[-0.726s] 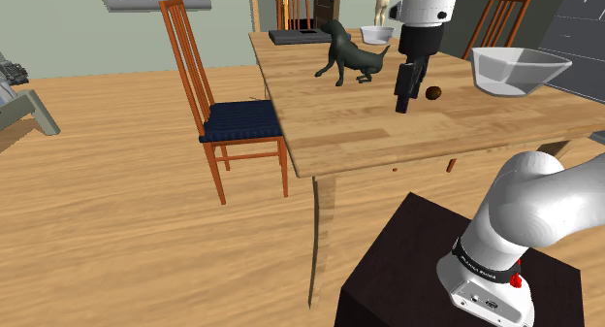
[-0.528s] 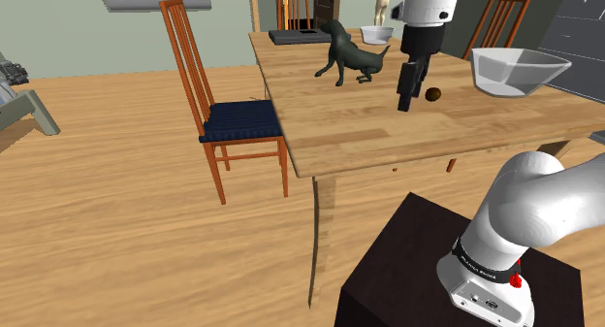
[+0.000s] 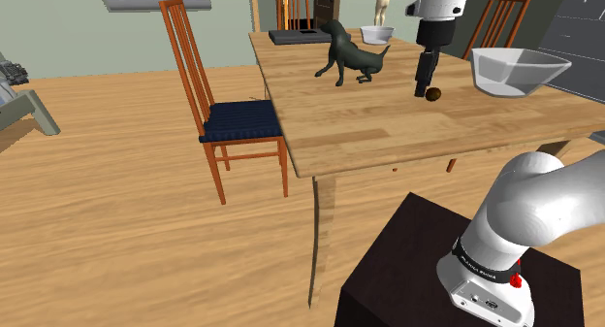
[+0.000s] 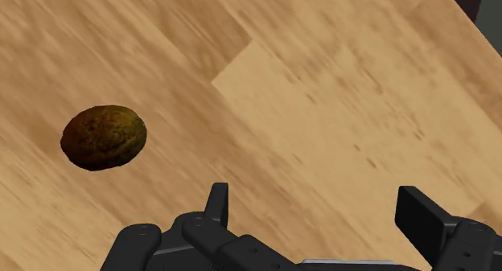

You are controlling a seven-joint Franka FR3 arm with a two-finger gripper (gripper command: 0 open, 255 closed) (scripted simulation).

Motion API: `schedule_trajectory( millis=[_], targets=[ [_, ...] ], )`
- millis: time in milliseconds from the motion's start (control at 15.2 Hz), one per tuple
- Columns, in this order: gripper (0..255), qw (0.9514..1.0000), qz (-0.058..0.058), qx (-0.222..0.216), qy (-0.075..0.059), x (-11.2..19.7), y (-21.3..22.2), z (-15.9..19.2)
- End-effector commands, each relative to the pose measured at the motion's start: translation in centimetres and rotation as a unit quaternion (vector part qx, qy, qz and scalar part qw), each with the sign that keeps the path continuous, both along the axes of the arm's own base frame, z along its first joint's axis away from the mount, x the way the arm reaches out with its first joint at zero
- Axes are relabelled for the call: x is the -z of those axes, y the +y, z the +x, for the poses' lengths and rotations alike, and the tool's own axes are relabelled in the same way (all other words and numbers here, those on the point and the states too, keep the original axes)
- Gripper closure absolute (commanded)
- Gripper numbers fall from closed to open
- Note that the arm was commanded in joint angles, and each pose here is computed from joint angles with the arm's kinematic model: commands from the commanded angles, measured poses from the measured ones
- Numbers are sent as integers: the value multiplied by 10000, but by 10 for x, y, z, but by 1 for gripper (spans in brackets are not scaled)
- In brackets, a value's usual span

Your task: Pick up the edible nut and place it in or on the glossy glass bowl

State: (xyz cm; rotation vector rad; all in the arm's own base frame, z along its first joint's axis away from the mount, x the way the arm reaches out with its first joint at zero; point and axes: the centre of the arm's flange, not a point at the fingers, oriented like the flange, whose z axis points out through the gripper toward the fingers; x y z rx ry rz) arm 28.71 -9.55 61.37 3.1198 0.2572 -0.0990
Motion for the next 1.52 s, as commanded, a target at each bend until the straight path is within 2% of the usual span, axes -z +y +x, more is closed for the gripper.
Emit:
schedule_trajectory(
  millis=[0,528,1056,1452],
  targets=[
    [0,10000,11,-70,24,2,-27,4],
    [0,9995,68,-306,101,5,-131,17],
    [0,9995,68,-306,101,45,-131,14],
    [0,9995,68,-306,101,45,-131,14]
  ],
)
